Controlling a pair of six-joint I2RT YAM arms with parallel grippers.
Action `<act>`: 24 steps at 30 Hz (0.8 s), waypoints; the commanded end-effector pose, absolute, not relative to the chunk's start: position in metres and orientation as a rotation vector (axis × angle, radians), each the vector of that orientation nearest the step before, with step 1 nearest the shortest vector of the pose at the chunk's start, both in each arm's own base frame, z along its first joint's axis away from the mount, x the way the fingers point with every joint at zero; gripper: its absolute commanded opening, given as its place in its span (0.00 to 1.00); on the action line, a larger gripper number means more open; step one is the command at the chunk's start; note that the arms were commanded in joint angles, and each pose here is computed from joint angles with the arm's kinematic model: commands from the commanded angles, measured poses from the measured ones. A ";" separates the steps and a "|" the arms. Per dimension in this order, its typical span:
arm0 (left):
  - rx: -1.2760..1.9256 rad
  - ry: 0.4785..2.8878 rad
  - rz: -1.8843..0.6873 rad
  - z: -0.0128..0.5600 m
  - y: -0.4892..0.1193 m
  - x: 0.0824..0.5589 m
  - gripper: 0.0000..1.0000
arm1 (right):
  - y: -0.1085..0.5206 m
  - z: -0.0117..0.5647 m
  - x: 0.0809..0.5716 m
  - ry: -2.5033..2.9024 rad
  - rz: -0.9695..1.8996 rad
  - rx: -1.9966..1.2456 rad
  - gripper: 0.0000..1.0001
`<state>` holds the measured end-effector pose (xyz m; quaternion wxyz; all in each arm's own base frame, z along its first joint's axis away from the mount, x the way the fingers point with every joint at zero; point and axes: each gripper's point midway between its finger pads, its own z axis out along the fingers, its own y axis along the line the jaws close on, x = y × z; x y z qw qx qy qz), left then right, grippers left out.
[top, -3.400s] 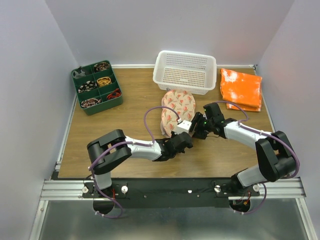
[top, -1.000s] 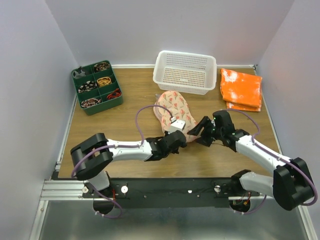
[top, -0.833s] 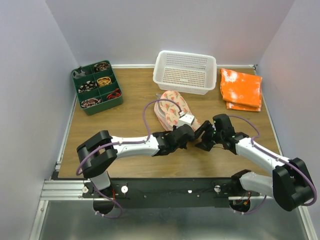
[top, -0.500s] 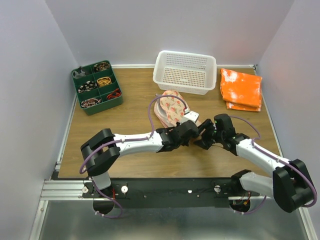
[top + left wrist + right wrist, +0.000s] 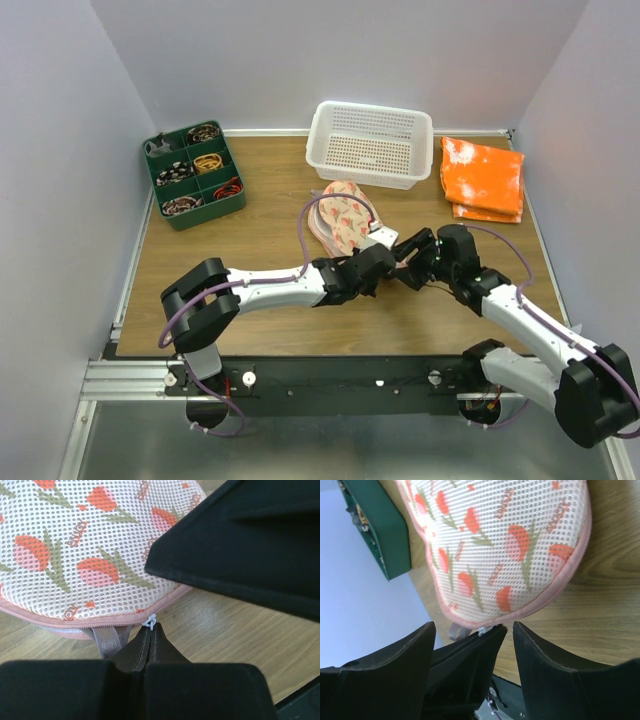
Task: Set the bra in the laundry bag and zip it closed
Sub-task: Zip the zipper on the laundry bag.
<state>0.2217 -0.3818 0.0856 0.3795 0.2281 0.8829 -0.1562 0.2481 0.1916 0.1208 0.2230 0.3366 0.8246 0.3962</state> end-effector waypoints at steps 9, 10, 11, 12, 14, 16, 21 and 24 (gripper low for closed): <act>0.669 2.193 -0.463 0.150 -0.422 0.231 0.00 | 0.193 0.114 0.256 2.283 1.071 1.000 0.71; 0.671 2.194 -0.465 0.151 -0.421 0.230 0.00 | 0.194 0.115 0.258 2.278 1.073 0.999 0.68; 0.673 2.198 -0.466 0.150 -0.420 0.229 0.00 | 0.195 0.116 0.261 2.275 1.074 0.998 0.66; 0.670 2.206 -0.463 0.148 -0.418 0.227 0.00 | 0.195 0.119 0.264 2.266 1.074 0.992 0.63; 0.664 2.206 -0.463 0.148 -0.415 0.226 0.00 | 0.192 0.117 0.267 2.266 1.035 0.988 0.53; 0.665 2.214 -0.450 0.144 -0.408 0.224 0.00 | 0.186 0.117 0.270 2.261 0.978 0.989 0.38; 0.638 2.206 -0.419 0.149 -0.393 0.225 0.00 | 0.170 0.115 0.267 2.236 0.880 1.009 0.19; 0.626 2.199 -0.414 0.153 -0.388 0.224 0.00 | 0.163 0.114 0.265 2.230 0.842 1.011 0.11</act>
